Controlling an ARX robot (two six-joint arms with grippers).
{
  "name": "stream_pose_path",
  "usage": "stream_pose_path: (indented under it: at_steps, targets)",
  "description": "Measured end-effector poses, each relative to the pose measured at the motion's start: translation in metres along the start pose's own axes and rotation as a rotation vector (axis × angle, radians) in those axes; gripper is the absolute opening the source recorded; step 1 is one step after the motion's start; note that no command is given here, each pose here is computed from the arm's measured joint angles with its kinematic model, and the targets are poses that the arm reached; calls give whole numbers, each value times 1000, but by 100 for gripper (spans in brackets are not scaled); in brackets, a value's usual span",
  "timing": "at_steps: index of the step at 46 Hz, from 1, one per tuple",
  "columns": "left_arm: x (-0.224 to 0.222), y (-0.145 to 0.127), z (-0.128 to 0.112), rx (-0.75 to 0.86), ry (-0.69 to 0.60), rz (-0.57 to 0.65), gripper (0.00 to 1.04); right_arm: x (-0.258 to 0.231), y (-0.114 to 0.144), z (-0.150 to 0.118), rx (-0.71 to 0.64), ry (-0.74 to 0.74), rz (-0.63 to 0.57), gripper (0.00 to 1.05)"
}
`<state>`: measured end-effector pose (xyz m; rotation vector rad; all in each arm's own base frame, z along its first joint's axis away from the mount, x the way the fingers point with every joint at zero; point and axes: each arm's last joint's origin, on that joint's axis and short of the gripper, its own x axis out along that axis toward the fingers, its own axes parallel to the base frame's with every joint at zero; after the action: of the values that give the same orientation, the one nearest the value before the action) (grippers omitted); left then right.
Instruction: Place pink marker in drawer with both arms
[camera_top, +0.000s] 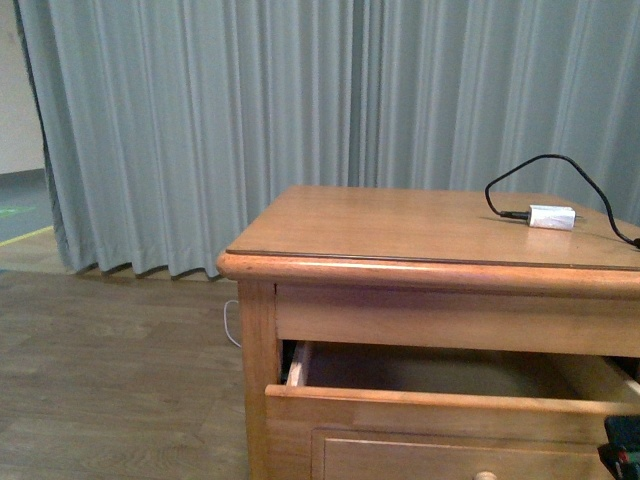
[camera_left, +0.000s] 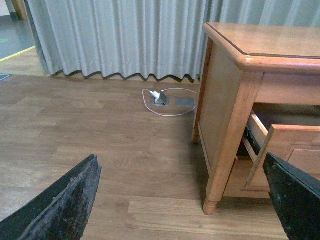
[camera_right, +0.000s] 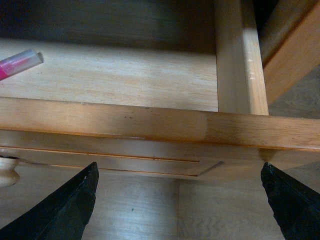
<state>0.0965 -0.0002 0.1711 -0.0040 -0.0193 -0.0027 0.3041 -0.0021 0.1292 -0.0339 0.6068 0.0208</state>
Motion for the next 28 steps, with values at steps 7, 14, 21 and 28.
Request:
stream_pose_path:
  at_steps: [7, 14, 21, 28]
  targets:
    - [0, 0, 0, 0, 0, 0, 99, 20, 3, 11, -1, -50, -10, 96]
    - [0, 0, 0, 0, 0, 0, 99, 36, 8, 21, -8, -91, -6, 96]
    - [0, 0, 0, 0, 0, 0, 99, 49, 10, 28, -4, -128, -15, 96]
    - [0, 0, 0, 0, 0, 0, 99, 54, 10, 29, 13, -145, -24, 96]
